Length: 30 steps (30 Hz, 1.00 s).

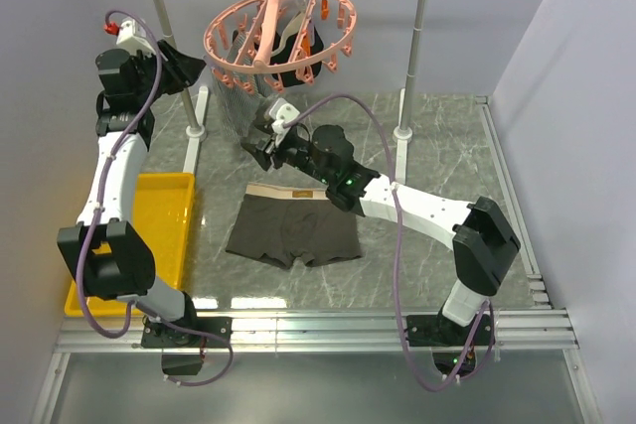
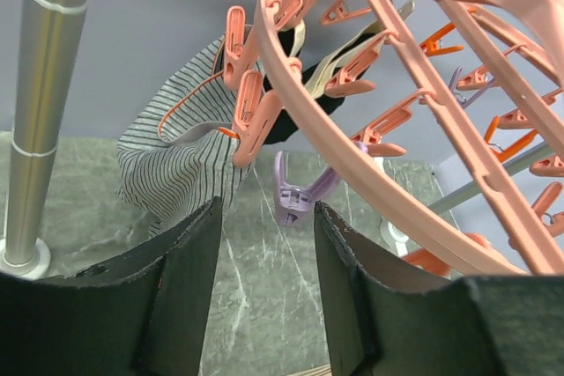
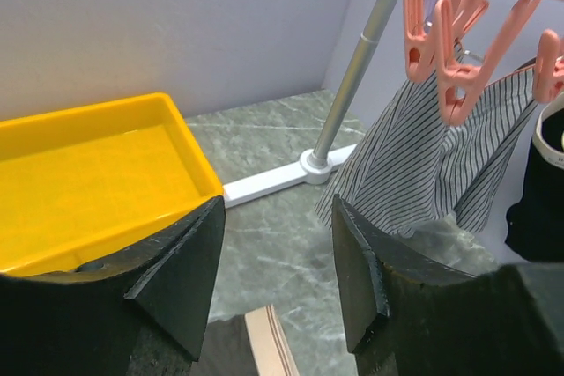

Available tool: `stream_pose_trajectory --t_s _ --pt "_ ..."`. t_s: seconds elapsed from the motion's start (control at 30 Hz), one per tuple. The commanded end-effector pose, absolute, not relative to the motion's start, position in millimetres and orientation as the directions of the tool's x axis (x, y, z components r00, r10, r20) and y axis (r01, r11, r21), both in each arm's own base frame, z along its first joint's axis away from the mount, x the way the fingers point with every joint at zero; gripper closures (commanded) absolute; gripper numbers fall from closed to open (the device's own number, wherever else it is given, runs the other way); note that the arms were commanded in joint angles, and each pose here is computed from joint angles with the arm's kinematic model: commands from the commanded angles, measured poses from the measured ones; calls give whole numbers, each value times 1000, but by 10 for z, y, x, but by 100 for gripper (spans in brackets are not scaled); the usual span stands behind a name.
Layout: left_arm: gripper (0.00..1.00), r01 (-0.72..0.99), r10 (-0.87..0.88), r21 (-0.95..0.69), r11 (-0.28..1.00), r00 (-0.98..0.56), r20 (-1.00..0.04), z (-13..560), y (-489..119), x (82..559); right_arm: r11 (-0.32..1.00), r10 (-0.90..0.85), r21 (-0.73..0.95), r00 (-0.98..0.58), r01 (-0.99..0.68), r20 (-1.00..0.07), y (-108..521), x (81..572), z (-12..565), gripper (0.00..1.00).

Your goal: Clip the underwear to the hanger

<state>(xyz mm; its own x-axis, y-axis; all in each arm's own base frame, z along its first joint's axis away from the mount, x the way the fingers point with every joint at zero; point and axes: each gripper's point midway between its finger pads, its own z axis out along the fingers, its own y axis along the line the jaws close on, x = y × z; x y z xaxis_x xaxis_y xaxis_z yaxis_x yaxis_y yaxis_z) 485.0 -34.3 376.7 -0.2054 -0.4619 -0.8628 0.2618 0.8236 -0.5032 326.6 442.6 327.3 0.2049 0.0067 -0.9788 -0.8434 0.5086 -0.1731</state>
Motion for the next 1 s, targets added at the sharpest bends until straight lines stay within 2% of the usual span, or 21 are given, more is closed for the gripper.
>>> stream_pose_trajectory --t_s 0.0,0.33,0.63,0.73,0.87,0.97 --pt "49 346 -463 -483 804 -145 -874 4110 -405 4860 541 99 -196 293 -818 -951 4451 3288 3745 42" --pt "53 362 -467 -494 790 -166 -868 4019 -437 4965 520 82 -211 294 -828 -952 4507 3280 3679 43" --pt "61 384 -476 -509 770 -183 -860 3975 -499 5099 473 96 -203 279 -857 -955 4491 3149 3777 42" --pt "69 400 -475 -511 761 -192 -859 4003 -561 5107 467 94 -207 281 -859 -955 4474 3123 3783 43" --pt "92 422 -451 -491 762 -199 -870 4037 -659 5021 478 92 -211 287 -853 -953 4461 3140 3808 43" --pt "99 425 -447 -494 759 -213 -869 4067 -683 4911 488 101 -209 293 -848 -951 4468 3165 3868 45"
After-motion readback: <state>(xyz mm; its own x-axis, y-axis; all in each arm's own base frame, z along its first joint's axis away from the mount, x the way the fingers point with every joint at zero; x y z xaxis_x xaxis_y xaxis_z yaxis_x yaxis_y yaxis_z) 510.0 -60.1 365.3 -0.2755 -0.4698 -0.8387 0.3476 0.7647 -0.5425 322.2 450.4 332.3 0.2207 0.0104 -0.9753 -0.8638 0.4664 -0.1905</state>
